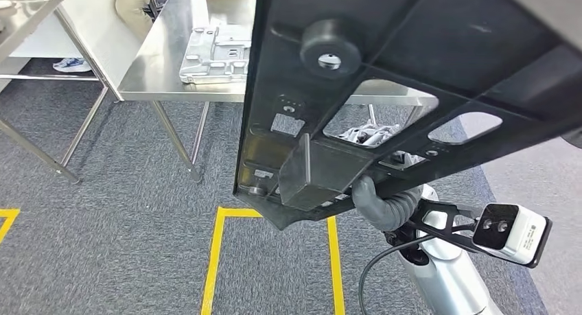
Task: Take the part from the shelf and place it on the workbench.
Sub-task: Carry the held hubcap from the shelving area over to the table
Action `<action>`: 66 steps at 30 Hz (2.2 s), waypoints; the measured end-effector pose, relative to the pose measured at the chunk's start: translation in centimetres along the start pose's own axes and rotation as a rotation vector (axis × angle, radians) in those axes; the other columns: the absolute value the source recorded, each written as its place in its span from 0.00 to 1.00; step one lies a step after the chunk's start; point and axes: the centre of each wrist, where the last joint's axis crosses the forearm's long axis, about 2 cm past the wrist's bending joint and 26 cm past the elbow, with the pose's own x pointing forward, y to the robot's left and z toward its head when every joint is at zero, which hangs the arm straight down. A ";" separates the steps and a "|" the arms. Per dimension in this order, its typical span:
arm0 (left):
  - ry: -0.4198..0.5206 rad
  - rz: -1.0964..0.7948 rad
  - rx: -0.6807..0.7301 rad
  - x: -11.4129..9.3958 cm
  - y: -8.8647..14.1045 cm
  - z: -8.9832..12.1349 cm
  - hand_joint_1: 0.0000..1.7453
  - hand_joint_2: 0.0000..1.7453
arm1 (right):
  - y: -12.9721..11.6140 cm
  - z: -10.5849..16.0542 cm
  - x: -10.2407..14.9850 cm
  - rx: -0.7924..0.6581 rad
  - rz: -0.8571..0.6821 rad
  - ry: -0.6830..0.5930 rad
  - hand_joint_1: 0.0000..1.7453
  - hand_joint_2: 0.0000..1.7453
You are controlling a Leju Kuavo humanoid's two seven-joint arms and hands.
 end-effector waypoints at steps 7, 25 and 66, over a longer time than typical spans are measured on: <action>-0.013 -0.005 -0.011 0.2 -0.1 0.0 0.00 1.00 | 0.1 0.0 -0.1 -0.010 -0.003 -0.012 1.00 1.00; -0.018 -0.018 -0.008 0.3 0.2 -0.1 0.00 1.00 | 0.8 -0.3 -0.6 -0.034 0.035 -0.016 1.00 1.00; -0.020 -0.002 -0.009 -0.2 -0.2 0.1 0.00 1.00 | 1.8 0.1 -1.5 0.037 0.075 0.166 1.00 1.00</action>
